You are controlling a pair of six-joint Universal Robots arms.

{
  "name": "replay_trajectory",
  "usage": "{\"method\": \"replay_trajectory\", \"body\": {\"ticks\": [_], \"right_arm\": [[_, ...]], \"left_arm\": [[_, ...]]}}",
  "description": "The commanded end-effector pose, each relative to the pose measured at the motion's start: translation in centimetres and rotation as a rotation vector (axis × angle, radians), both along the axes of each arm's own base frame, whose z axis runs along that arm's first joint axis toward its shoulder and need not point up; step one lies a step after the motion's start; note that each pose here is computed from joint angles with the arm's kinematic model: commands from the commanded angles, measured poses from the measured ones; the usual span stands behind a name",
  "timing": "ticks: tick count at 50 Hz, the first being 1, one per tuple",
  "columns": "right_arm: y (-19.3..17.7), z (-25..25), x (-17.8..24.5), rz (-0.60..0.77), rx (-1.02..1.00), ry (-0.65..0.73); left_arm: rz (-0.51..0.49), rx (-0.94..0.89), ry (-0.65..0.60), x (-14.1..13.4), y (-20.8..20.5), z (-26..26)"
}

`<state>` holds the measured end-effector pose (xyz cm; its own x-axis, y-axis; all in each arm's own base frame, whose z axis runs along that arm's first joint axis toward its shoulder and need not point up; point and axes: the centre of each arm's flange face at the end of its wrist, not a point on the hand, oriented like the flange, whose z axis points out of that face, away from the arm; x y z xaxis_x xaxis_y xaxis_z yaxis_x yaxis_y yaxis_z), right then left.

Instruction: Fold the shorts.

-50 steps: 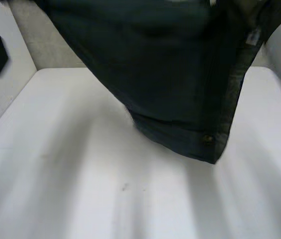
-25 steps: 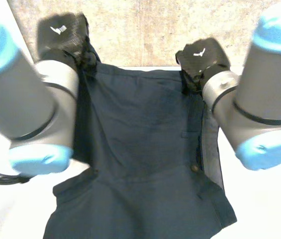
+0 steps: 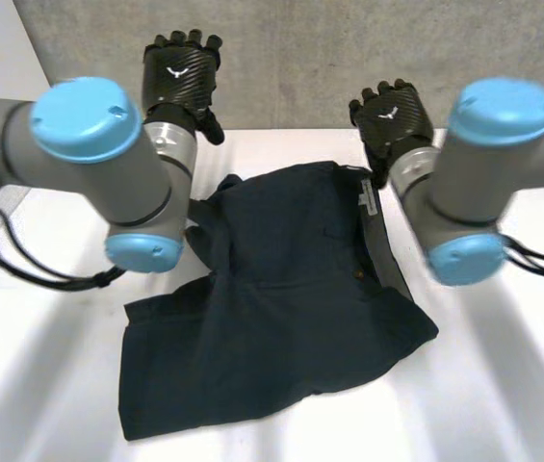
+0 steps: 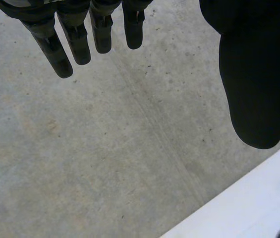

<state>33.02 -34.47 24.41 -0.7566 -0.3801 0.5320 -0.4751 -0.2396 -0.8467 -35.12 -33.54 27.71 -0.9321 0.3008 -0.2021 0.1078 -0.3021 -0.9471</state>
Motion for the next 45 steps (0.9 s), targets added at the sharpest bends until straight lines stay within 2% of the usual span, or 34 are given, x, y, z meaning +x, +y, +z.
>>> {"method": "replay_trajectory", "body": {"ticks": [1,11,18,23,28,32,45], "right_arm": [[5.2,0.8,-5.5,0.192,0.304,0.125],[9.7,-5.0,-9.8,0.339,0.482,0.302],[11.6,-8.8,-11.0,0.398,0.499,0.313],[11.6,-10.4,-11.1,0.384,0.410,0.315],[10.9,-10.9,-11.0,0.364,0.335,0.316],[10.9,-10.9,-10.9,0.368,0.336,0.314],[10.7,-10.9,-11.1,0.320,0.409,0.221]], "left_arm": [[-0.001,0.078,-0.042,3.7,6.3,1.3],[-0.081,0.614,-0.254,7.8,18.9,-7.7],[-0.125,0.630,-0.271,10.5,24.0,-9.7],[-0.137,0.605,-0.268,11.2,24.9,-9.5],[-0.125,0.605,-0.349,11.6,24.9,-10.4],[-0.104,0.649,-0.397,11.7,24.4,-12.1],[-0.019,0.595,-0.359,10.9,19.9,-14.2]]}}
